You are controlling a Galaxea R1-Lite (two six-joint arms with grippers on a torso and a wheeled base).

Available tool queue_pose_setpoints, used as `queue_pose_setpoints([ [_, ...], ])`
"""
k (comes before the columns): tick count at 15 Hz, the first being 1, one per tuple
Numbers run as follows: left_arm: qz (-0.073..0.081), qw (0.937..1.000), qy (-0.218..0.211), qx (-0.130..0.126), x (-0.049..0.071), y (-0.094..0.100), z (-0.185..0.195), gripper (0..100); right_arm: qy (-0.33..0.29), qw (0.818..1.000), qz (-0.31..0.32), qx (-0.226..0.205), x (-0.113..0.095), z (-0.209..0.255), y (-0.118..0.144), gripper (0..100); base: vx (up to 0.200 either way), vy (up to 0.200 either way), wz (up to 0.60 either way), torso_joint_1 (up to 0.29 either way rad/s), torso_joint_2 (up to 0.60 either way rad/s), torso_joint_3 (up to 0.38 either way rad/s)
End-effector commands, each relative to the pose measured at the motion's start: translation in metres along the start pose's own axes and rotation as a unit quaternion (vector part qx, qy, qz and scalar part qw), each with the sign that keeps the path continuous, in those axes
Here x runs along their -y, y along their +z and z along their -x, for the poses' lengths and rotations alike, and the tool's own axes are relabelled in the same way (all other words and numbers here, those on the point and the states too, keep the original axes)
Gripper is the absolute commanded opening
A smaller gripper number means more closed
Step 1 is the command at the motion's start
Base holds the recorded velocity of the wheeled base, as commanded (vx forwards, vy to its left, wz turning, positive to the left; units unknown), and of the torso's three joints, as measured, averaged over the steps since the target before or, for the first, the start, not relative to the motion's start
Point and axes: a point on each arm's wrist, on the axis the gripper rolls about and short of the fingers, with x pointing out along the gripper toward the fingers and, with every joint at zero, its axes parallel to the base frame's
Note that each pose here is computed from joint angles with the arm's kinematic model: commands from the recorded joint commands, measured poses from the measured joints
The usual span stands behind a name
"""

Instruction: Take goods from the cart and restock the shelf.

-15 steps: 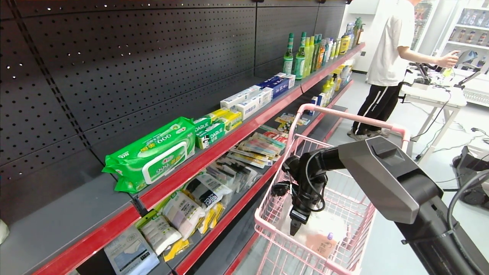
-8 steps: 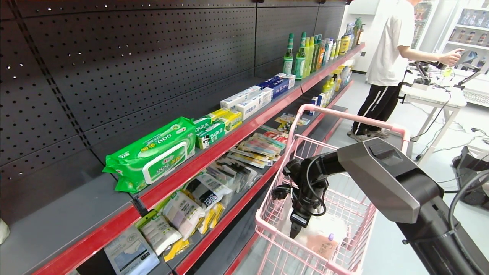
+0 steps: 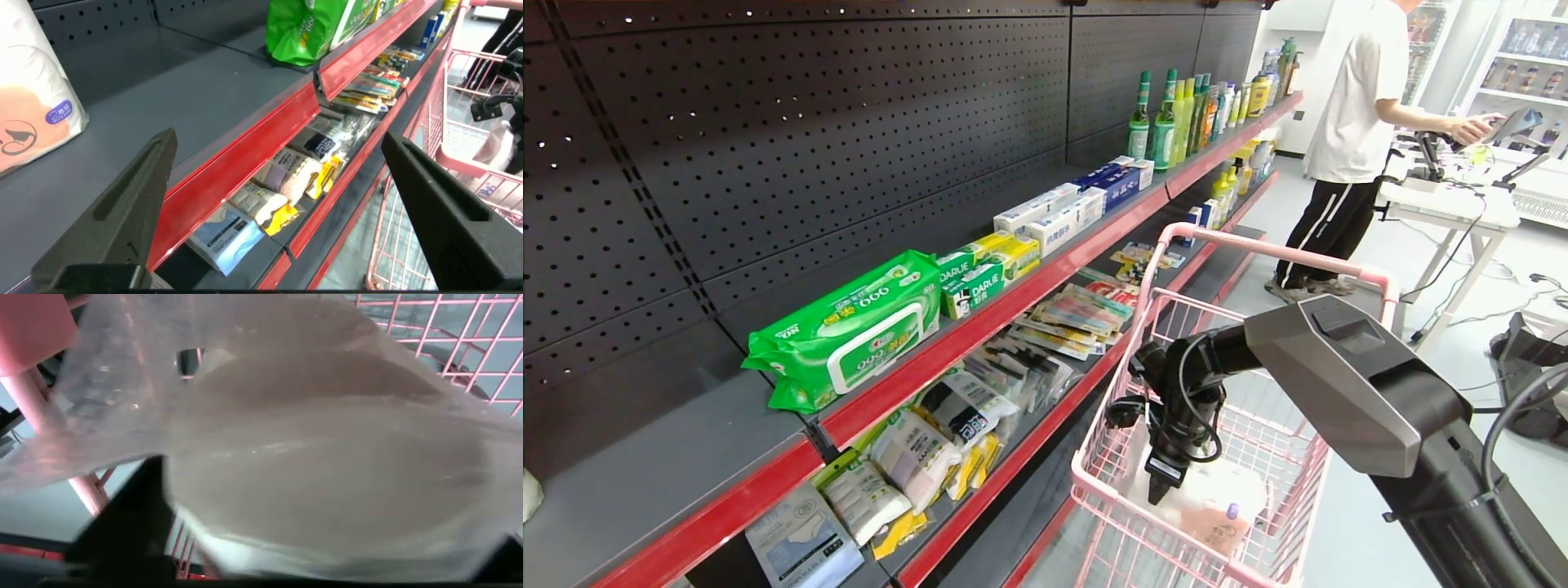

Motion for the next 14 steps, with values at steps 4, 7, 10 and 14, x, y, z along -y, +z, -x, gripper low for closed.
queue_pose_setpoints([
  [4, 0.000, 1.0000, 0.000, -0.001, 0.000, 0.000, 0.000, 100, 0.001, 1.000, -0.010, -0.002, 0.000, -0.001, -0.001, 0, 0.000, 0.000, 0.00, 0.000, 0.00, 0.000],
  [7, -0.001, 1.0000, 0.000, 0.001, 0.000, 0.000, 0.000, 100, -0.031, 0.998, -0.045, 0.020, 0.010, 0.032, -0.003, 0, 0.000, 0.000, 0.00, 0.000, 0.00, 0.000],
  [10, -0.001, 1.0000, 0.000, 0.001, 0.000, 0.000, 0.000, 100, -0.069, 0.994, -0.079, 0.043, 0.020, 0.080, -0.014, 0, 0.000, 0.000, 0.00, 0.000, 0.00, 0.000],
  [14, 0.000, 1.0000, 0.000, 0.000, 0.000, 0.000, 0.000, 100, -0.109, 0.982, -0.132, 0.080, 0.022, 0.153, -0.037, 0, 0.000, 0.000, 0.00, 0.000, 0.00, 0.000],
])
